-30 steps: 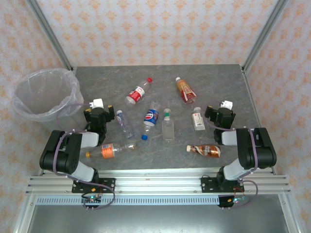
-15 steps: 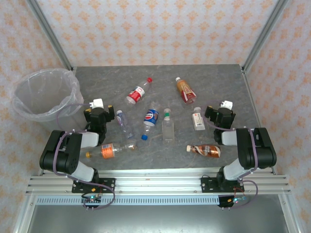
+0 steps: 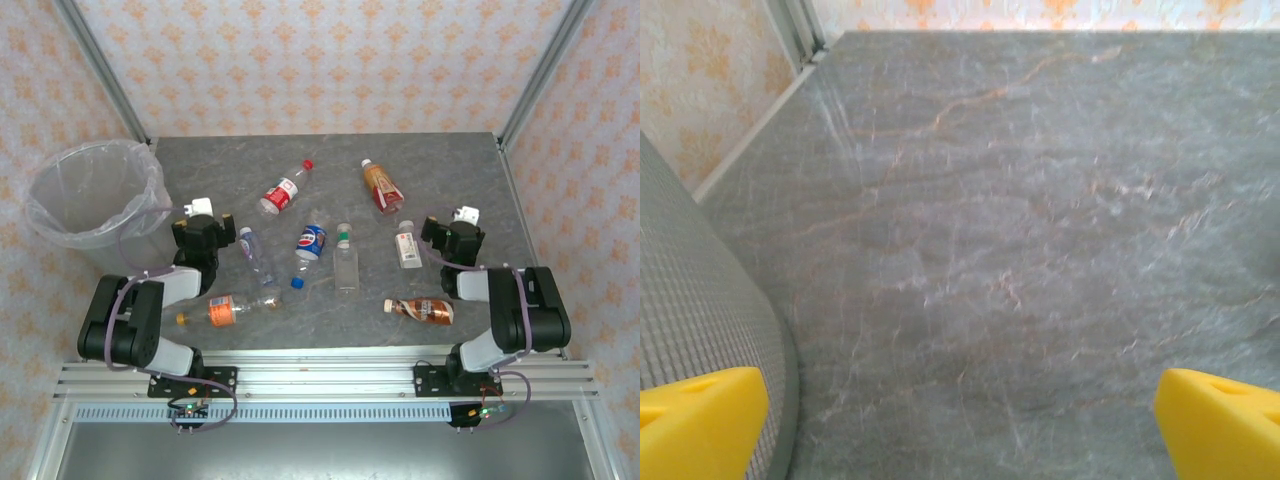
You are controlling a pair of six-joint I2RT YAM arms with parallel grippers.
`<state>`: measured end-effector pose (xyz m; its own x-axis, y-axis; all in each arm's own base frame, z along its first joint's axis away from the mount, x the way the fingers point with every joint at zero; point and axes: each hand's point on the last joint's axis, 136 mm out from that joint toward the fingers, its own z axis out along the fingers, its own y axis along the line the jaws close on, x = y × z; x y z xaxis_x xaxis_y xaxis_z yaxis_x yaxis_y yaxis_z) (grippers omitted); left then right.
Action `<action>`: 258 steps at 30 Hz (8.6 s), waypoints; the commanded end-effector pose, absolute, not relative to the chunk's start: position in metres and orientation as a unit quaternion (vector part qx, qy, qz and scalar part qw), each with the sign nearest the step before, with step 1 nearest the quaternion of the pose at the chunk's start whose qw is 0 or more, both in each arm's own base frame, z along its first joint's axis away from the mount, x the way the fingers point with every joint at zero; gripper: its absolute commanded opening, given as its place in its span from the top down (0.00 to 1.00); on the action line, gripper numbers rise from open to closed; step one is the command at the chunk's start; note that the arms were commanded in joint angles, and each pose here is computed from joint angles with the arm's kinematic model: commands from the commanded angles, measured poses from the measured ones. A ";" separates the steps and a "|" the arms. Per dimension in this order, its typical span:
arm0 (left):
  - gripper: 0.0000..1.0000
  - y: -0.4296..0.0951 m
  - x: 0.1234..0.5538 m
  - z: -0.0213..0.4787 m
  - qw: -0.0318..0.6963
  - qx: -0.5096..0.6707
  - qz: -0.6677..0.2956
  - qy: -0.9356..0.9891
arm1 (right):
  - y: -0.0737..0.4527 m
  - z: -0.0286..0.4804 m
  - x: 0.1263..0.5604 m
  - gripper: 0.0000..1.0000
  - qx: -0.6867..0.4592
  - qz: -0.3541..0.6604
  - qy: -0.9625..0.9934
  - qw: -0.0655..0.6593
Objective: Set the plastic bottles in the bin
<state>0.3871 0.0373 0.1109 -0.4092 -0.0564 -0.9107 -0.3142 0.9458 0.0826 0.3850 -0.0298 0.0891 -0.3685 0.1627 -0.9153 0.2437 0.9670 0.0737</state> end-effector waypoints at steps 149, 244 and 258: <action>0.50 0.220 0.343 0.323 0.475 -0.463 0.261 0.701 | 0.088 0.172 0.351 0.01 0.133 0.268 0.828 0.475; 0.00 -0.069 0.170 0.158 0.050 -0.623 -0.112 0.772 | 0.083 0.164 0.326 0.01 0.138 0.264 0.825 0.481; 0.00 -0.074 0.174 0.094 0.016 -0.709 -0.100 0.698 | 0.156 0.169 0.272 0.01 -0.080 0.307 0.850 0.421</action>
